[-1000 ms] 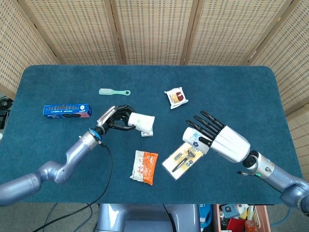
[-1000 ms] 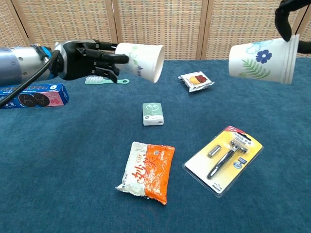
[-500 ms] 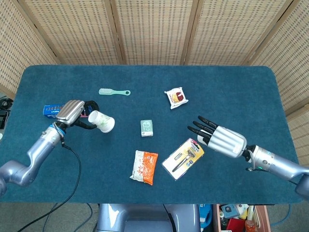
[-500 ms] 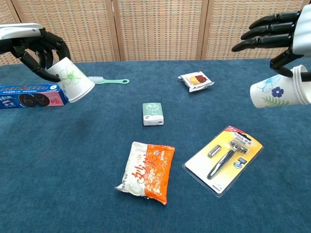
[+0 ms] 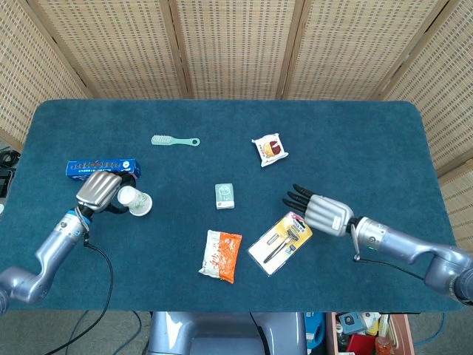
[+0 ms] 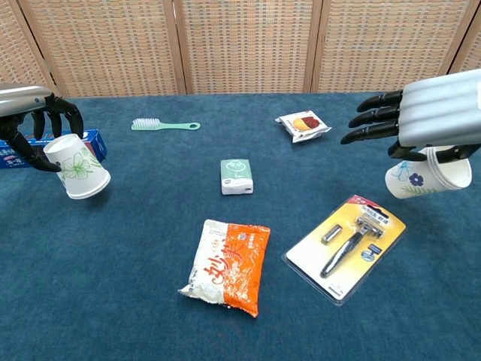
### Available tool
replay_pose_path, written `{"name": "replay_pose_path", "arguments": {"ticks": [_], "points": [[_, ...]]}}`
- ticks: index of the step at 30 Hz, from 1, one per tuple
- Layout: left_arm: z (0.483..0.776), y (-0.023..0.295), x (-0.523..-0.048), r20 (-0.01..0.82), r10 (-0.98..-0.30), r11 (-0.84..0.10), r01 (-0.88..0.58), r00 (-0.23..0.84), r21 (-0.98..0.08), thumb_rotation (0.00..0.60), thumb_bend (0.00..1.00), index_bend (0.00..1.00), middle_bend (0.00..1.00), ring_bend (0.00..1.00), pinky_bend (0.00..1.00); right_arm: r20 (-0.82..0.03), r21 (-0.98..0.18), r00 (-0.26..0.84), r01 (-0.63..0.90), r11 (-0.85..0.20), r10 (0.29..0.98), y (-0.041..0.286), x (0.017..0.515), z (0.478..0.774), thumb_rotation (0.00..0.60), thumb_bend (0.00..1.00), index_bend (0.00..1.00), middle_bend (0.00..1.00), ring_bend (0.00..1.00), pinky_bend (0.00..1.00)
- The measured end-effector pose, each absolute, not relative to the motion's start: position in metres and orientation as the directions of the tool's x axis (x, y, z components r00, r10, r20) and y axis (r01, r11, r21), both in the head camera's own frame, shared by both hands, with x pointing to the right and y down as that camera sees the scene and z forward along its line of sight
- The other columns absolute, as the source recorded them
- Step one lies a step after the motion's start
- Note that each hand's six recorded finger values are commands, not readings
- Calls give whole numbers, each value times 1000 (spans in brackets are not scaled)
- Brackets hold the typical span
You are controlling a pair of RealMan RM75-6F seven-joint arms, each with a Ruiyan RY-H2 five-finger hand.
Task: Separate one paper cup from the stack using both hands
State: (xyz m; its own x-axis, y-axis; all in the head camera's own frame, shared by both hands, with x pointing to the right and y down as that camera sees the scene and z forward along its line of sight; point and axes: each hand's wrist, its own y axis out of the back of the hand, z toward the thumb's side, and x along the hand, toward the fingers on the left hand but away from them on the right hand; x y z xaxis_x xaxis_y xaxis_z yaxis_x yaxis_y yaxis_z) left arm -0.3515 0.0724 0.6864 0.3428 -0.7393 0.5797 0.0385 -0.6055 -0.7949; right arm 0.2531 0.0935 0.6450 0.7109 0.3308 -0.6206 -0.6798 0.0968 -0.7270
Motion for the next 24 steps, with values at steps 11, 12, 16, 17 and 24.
{"name": "replay_pose_path", "arguments": {"ticks": [11, 12, 16, 17, 24], "points": [[686, 80, -349, 634, -705, -671, -8, 318, -741, 600, 193, 0, 0, 0, 20, -384, -860, 738, -505, 76, 555, 64, 239, 614, 600, 0, 71, 0, 0, 0], [682, 78, -349, 625, -713, -664, -19, 318, -747, 600, 187, 0, 0, 0, 9, -352, -877, 730, -476, 67, 585, 62, 239, 609, 600, 0, 62, 0, 0, 0], [658, 74, -352, 569, -761, -618, -83, 312, -782, 600, 176, 0, 0, 0, 0, -231, -943, 673, -332, 8, 703, 60, 246, 583, 600, 0, 14, 0, 0, 0], [652, 74, -354, 555, -773, -606, -98, 308, -789, 600, 173, 0, 0, 0, 0, -203, -958, 644, -285, -15, 738, 62, 251, 575, 600, 0, 7, 0, 0, 0], [604, 90, -385, 446, -871, -483, -194, 207, -854, 600, 154, 0, 0, 0, 0, -139, -989, 403, -99, -108, 905, 95, 317, 546, 600, 0, 0, 0, 0, 0]]}}
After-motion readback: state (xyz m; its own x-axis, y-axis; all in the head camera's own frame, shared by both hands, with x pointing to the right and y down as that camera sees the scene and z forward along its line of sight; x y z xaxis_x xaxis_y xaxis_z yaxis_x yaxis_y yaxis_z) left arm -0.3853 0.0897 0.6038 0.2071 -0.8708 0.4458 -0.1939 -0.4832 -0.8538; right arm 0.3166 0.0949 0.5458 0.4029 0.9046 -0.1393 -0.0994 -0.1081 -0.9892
